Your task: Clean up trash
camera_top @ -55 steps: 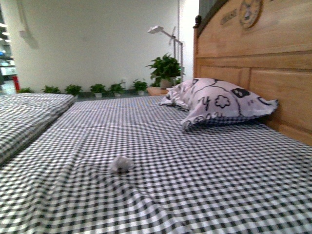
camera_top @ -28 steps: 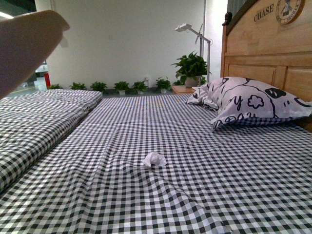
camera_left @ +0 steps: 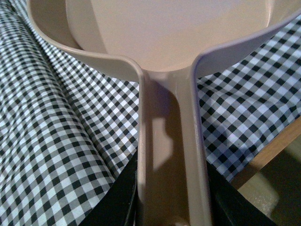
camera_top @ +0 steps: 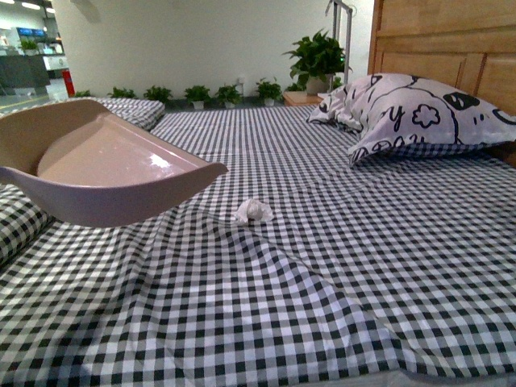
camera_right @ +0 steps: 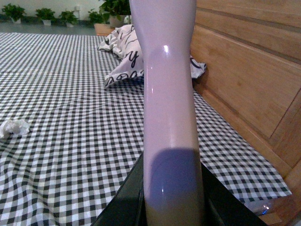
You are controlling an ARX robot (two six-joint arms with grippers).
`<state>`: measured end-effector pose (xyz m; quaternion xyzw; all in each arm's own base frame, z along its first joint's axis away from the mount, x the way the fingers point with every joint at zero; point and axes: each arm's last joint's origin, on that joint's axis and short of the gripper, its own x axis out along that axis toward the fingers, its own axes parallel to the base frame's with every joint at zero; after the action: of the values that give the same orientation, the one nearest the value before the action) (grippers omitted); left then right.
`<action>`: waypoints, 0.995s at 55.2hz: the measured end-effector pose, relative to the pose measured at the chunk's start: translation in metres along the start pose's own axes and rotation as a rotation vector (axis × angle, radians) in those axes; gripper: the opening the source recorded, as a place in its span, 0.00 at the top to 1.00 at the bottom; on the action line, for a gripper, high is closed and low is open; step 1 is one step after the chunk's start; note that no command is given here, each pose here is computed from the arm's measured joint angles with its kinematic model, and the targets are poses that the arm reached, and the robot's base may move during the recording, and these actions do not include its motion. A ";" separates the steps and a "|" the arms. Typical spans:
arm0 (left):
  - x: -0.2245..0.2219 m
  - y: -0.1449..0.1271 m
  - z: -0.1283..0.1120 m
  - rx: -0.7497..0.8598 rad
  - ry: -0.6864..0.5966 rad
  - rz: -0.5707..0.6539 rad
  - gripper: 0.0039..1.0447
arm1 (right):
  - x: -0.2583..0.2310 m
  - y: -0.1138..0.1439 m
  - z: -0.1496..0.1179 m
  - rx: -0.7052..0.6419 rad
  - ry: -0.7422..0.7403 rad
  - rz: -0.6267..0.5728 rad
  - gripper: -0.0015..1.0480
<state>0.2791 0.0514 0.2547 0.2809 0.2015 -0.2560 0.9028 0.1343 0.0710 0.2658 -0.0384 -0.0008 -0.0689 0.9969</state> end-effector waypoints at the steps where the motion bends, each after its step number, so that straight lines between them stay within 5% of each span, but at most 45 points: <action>1: 0.005 0.002 -0.001 0.009 0.006 -0.012 0.75 | 0.000 0.000 0.000 0.000 0.000 0.000 0.81; 32: 0.092 0.039 -0.027 0.068 0.058 -0.157 0.75 | 0.000 0.000 0.000 0.000 0.000 0.000 0.81; 55: 0.124 0.051 -0.022 0.047 0.040 -0.212 0.75 | 0.000 0.000 0.000 0.000 0.000 0.000 0.81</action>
<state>0.4010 0.0583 0.1954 0.2843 0.2420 -0.3491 0.8595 0.1342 0.0710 0.2659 -0.0383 -0.0009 -0.0689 0.9969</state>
